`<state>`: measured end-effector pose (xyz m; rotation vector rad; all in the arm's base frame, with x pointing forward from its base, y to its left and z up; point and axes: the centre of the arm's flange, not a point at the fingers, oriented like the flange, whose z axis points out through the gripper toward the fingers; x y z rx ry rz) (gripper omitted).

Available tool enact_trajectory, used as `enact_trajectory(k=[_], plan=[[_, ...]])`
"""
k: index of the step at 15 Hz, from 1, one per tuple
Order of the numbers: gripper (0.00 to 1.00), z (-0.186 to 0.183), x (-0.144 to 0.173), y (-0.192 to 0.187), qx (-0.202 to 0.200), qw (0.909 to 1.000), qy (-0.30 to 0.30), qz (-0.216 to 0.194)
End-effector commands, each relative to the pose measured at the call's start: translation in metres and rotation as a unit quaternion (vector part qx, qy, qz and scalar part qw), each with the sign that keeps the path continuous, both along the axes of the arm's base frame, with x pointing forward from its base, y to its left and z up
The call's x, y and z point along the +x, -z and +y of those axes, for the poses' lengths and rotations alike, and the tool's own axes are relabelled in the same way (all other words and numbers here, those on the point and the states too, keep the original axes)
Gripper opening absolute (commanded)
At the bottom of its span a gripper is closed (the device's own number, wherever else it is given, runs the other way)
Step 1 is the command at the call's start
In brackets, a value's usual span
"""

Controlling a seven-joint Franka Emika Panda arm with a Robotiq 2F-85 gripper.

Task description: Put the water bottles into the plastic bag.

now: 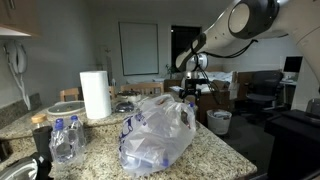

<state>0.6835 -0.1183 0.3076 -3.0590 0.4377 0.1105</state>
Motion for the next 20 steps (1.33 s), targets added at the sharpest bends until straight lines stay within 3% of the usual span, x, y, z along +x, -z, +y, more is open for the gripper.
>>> enact_trajectory(k=[1,9,12,13,14,16,20], plan=[[0.67,0.0024,0.0129,0.0036,-0.016,0.9997,0.012,-0.013],[0.15,-0.0022,0.0112,-0.0001,-0.032,0.9988,0.036,-0.006],[0.06,-0.0045,0.0097,0.0011,-0.041,0.9981,0.045,0.002],[0.06,-0.0046,0.0094,0.0011,-0.044,0.9979,0.047,0.002],[0.32,-0.0046,0.0089,0.0008,-0.044,0.9978,0.049,0.001],[0.33,-0.0034,0.0076,-0.0016,-0.043,0.9979,0.048,-0.002],[0.56,0.0008,0.0077,-0.0041,-0.044,0.9979,0.047,-0.006]])
